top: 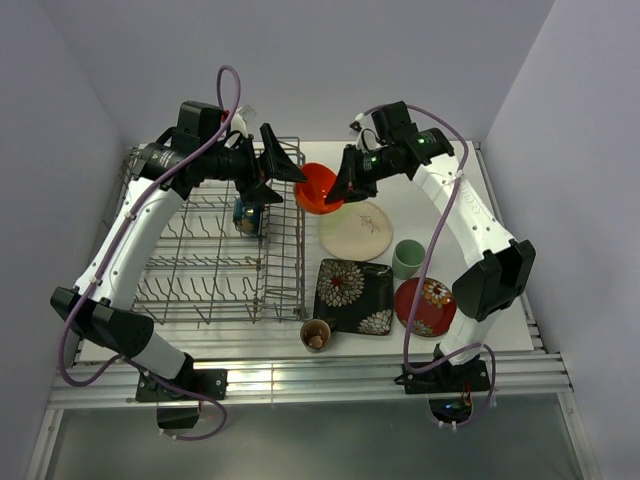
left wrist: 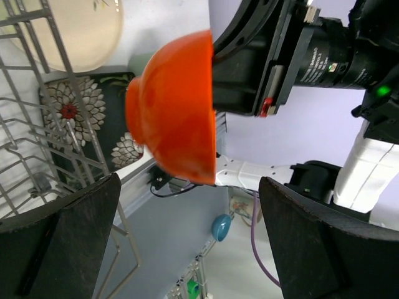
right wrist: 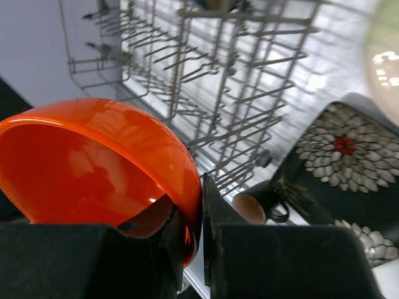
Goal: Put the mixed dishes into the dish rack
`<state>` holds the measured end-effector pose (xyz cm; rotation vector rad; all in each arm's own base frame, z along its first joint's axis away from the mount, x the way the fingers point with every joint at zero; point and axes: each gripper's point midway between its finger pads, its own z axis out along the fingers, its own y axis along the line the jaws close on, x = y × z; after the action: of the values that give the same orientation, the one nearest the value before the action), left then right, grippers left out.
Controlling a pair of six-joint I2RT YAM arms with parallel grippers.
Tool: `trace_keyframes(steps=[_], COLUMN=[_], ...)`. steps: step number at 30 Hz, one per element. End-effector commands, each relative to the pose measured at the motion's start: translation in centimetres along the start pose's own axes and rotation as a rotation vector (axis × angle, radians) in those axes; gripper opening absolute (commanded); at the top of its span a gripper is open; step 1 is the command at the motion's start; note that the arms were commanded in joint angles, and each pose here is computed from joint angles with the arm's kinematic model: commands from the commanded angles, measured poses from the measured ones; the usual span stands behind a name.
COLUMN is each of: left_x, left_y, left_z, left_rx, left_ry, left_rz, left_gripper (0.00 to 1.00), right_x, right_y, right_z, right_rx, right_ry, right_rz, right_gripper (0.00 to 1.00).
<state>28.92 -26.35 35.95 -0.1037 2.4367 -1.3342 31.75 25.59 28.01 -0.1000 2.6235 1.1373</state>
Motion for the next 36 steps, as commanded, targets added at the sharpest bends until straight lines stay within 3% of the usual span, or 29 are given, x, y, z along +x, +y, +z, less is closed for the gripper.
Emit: trace_keyframes(steps=[1,19,27,36], left_x=[-0.1,0.1,-0.3,0.0], left_y=[-2.0,-0.9,-1.4,-1.8], left_z=[-0.3,0.4,-0.5,-1.3], left_rx=[0.080,0.051,0.084,0.142], left_ry=[0.005,0.040,0.025,0.026], left_rz=[0.012,-0.011,-0.021,-0.044], left_gripper=[0.99,0.99,0.99,0.93], right_x=[0.2,1.7,2.0,2.0], right_y=[5.2,8.9,8.5,7.9], right_z=[-2.6,-2.4,-1.6,-1.1], right_rx=[-0.133,-0.210,-0.197,-0.186], right_ry=[-0.047,-0.012,0.007,0.010], right_rz=[-0.091,-0.131,-0.135,-0.132], right_gripper=[0.00,0.00,0.00,0.00])
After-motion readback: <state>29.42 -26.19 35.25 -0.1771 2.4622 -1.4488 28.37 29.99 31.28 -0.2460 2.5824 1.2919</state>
